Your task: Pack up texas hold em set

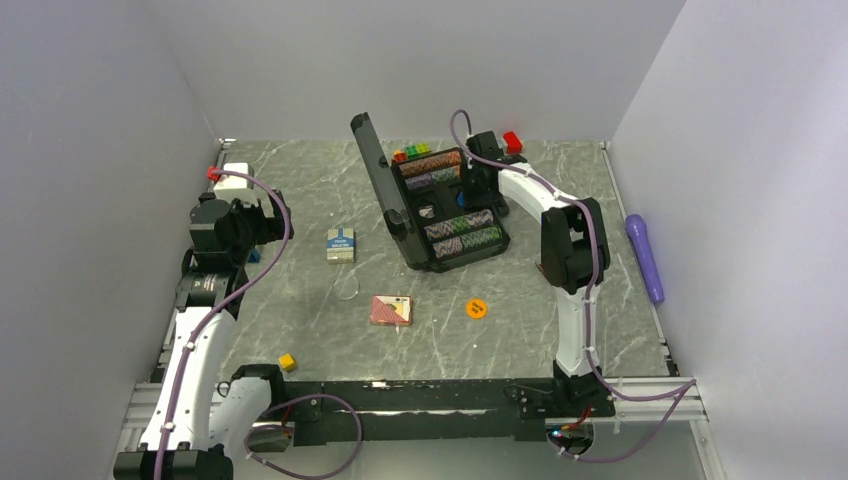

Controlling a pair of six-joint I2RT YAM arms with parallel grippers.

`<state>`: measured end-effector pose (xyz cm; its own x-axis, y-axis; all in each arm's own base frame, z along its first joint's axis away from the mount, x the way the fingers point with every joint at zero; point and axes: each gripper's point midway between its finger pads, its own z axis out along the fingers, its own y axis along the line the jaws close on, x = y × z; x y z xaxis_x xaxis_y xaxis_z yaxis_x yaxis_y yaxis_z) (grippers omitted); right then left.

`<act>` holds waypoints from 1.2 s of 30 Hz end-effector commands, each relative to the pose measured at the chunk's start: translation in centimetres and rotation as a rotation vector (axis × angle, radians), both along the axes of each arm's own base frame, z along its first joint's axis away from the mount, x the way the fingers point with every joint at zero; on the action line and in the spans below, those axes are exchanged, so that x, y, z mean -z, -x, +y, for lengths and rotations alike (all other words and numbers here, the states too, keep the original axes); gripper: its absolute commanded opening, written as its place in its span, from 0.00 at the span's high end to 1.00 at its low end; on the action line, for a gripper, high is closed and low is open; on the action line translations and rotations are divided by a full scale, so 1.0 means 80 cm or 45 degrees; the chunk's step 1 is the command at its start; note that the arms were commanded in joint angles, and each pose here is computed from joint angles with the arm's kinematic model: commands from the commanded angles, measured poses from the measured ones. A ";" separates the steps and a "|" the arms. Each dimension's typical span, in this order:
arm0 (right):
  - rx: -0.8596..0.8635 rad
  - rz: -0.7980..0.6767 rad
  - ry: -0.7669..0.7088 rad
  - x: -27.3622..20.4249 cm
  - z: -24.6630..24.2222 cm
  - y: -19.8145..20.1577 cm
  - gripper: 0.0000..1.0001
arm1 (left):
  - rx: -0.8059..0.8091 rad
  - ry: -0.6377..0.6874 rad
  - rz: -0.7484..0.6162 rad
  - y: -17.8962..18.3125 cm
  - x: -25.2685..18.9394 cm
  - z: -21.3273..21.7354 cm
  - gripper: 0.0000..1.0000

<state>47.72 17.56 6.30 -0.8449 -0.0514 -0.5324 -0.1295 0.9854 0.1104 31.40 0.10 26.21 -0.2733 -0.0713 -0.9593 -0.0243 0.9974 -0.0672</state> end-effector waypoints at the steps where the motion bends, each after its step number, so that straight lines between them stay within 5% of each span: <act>1: 0.019 0.002 -0.014 0.005 0.006 -0.010 0.62 | 0.012 -0.001 -0.078 -0.003 -0.022 -0.002 0.01; 17: 0.031 0.013 -0.016 0.024 0.010 -0.027 0.63 | 0.007 -0.007 -0.078 -0.004 -0.023 0.000 0.01; 30: -0.010 -0.095 -0.004 -0.028 0.011 -0.043 0.54 | 0.003 -0.007 -0.075 -0.004 -0.021 0.000 0.01; 36: -0.017 -0.169 -0.037 -0.059 0.014 -0.038 0.59 | 0.003 -0.007 -0.073 -0.004 -0.021 0.001 0.01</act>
